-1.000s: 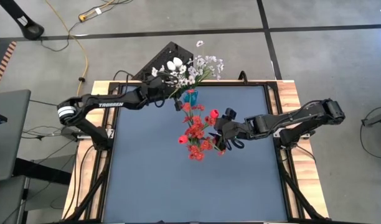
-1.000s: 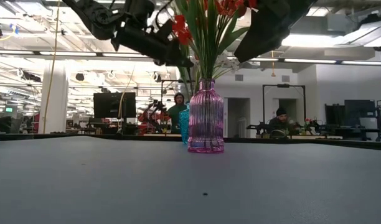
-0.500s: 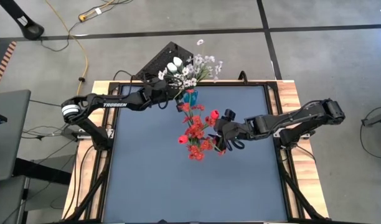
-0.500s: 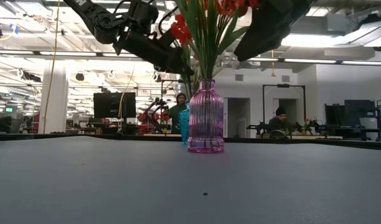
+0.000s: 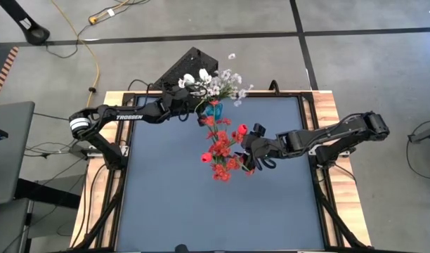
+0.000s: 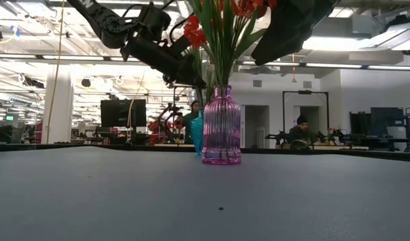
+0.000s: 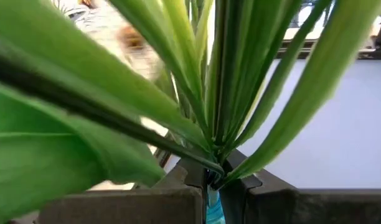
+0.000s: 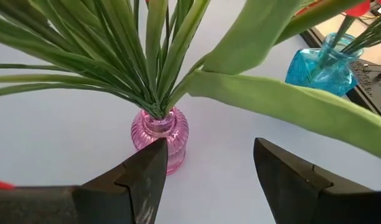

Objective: Sort flowers into vase by color
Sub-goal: Put the white flowers into the blue vase

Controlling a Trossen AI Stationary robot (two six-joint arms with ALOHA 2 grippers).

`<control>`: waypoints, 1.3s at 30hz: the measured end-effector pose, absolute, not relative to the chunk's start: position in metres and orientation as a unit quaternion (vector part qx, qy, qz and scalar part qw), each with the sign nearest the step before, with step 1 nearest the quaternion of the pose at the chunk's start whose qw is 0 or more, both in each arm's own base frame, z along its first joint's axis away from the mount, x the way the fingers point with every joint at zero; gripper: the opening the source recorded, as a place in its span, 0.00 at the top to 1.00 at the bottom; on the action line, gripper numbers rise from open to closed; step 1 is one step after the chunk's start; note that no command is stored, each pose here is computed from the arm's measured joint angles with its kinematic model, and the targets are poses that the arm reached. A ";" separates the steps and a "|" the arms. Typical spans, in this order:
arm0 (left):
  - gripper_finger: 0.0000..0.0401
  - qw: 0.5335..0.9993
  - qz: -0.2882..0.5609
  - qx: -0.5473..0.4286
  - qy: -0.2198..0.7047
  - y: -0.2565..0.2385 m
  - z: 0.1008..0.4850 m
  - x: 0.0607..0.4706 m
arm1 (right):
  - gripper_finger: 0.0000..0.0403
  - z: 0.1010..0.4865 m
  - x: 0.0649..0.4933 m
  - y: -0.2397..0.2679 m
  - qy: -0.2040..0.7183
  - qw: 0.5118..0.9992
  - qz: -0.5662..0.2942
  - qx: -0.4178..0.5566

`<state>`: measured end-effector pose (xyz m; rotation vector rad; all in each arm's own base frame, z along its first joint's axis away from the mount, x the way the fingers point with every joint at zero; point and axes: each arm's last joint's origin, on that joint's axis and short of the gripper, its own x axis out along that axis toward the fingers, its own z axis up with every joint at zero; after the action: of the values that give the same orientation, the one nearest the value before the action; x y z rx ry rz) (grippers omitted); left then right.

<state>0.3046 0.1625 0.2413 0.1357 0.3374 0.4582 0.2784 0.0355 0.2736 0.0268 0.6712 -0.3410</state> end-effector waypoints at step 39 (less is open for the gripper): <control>0.94 0.959 0.203 0.029 0.195 0.180 0.215 0.307 | 0.34 0.276 0.280 0.040 0.311 0.937 -0.154 0.029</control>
<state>0.3075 0.1802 0.2151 0.0593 0.3960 0.4125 0.2803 0.0405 0.2761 0.0597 0.6356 -0.3143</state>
